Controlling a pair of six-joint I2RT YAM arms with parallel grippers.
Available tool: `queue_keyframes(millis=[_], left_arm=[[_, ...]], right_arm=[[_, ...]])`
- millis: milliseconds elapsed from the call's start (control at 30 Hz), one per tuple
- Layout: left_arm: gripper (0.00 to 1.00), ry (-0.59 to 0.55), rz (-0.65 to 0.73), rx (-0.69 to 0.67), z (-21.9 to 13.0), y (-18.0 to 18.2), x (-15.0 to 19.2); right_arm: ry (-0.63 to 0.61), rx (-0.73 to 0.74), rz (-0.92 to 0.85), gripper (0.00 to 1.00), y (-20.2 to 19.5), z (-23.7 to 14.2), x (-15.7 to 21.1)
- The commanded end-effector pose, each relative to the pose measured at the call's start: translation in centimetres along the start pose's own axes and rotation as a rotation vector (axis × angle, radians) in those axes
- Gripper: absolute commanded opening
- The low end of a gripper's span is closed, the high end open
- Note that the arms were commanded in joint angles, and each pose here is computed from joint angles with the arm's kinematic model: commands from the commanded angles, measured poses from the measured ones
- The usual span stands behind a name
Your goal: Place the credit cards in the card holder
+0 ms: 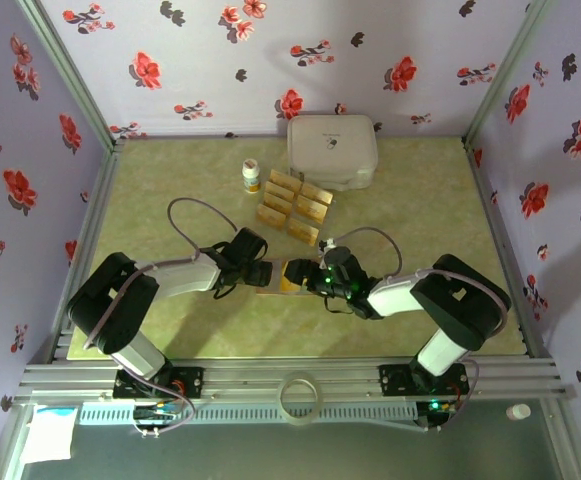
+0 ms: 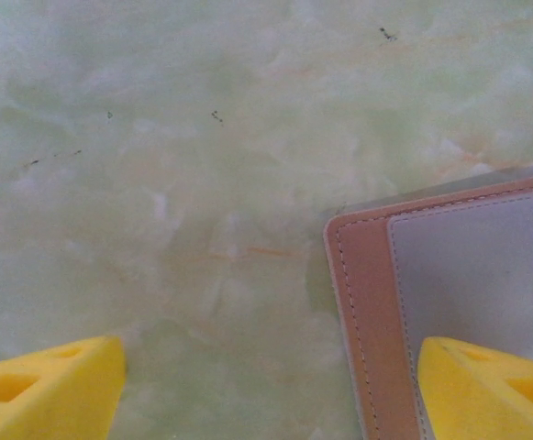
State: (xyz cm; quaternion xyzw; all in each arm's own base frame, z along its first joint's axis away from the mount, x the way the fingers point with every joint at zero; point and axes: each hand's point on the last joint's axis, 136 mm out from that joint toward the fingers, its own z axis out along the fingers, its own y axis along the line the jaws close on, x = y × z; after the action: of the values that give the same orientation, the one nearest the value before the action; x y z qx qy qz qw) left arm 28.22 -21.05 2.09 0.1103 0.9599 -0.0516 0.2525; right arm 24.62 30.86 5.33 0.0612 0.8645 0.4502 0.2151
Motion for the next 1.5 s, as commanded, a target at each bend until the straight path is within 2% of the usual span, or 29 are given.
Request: queue_keyframes(millis=[0,467,800,1000,1167,1467], left_arm=[[0.83,0.029,0.015,-0.026,0.4,1.0,1.0],[0.83,0.029,0.01,-0.024,0.4,1.2,1.3],[0.83,0.024,0.013,-0.019,0.4,1.1,1.2],[0.83,0.027,0.011,-0.02,0.5,1.1,1.2],[0.83,0.031,0.013,-0.022,0.5,1.2,1.5],[0.83,0.032,0.012,-0.022,0.5,1.3,1.6]], right_arm=[[0.047,0.122,-0.005,0.66,-3.1,0.3,1.6],[0.078,0.117,-0.02,0.65,-2.3,1.5,2.2],[0.056,0.226,-0.076,0.65,-3.8,0.0,1.8],[0.05,0.241,-0.083,0.62,-4.0,-0.4,1.5],[0.055,0.23,-0.072,0.53,-4.1,-0.2,1.7],[0.056,0.236,-0.064,0.48,-4.5,0.1,1.8]])
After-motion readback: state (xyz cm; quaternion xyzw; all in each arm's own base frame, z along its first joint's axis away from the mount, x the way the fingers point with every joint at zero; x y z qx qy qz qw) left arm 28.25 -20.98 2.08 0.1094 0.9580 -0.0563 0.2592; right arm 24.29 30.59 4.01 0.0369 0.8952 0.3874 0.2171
